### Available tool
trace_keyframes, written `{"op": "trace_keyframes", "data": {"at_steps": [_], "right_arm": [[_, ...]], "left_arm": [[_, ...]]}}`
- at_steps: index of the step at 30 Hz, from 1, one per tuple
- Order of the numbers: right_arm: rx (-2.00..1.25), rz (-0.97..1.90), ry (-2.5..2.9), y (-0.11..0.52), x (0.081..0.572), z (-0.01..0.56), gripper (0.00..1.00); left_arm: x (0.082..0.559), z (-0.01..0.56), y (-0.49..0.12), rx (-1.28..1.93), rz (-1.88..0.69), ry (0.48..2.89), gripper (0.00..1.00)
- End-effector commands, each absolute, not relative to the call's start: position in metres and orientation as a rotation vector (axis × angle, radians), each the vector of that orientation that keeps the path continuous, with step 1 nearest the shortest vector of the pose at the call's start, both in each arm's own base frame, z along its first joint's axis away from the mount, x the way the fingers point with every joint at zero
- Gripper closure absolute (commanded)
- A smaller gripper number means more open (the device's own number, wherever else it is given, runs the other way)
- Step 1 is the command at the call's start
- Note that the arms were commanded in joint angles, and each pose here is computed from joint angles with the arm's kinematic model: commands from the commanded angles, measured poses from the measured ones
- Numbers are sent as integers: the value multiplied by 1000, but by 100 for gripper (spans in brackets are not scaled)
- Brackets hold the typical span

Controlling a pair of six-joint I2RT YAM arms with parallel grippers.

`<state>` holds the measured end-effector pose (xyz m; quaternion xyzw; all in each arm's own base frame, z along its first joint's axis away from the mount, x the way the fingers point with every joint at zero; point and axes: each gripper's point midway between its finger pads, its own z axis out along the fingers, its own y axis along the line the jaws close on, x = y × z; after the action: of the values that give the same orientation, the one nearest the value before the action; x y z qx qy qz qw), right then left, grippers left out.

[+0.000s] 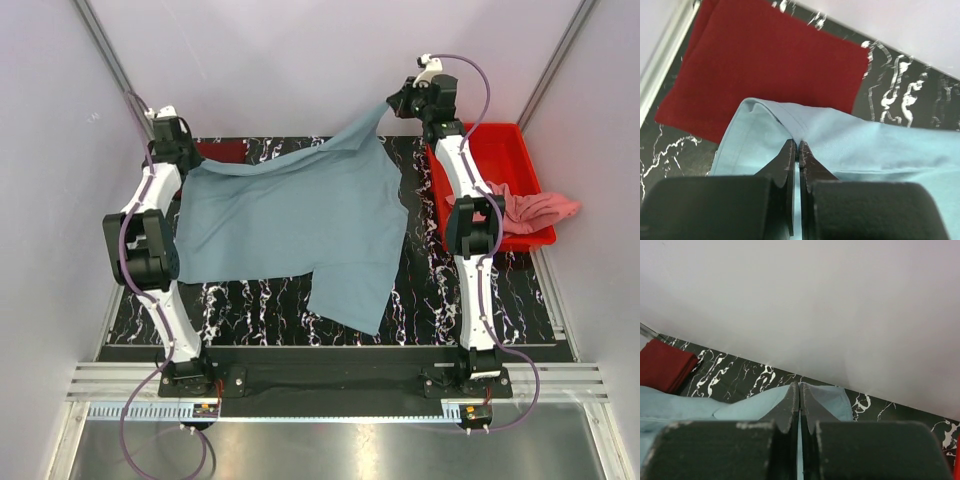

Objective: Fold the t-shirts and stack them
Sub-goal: Fold the tshirt

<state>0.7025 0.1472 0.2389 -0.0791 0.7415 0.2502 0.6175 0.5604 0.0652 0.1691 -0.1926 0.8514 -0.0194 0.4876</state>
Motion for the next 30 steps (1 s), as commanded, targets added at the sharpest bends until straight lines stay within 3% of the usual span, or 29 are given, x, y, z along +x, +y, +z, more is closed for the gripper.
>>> {"op": "trace_keyframes", "data": {"at_steps": [1,30], "right_arm": [[-173,620,1635,149,700,276,100],[135,640,2141,118,607,214,100]], "left_arm": [[572,198,70,-502,-117,2002,100],[552,169,114,-636,-294,2157,100]]}}
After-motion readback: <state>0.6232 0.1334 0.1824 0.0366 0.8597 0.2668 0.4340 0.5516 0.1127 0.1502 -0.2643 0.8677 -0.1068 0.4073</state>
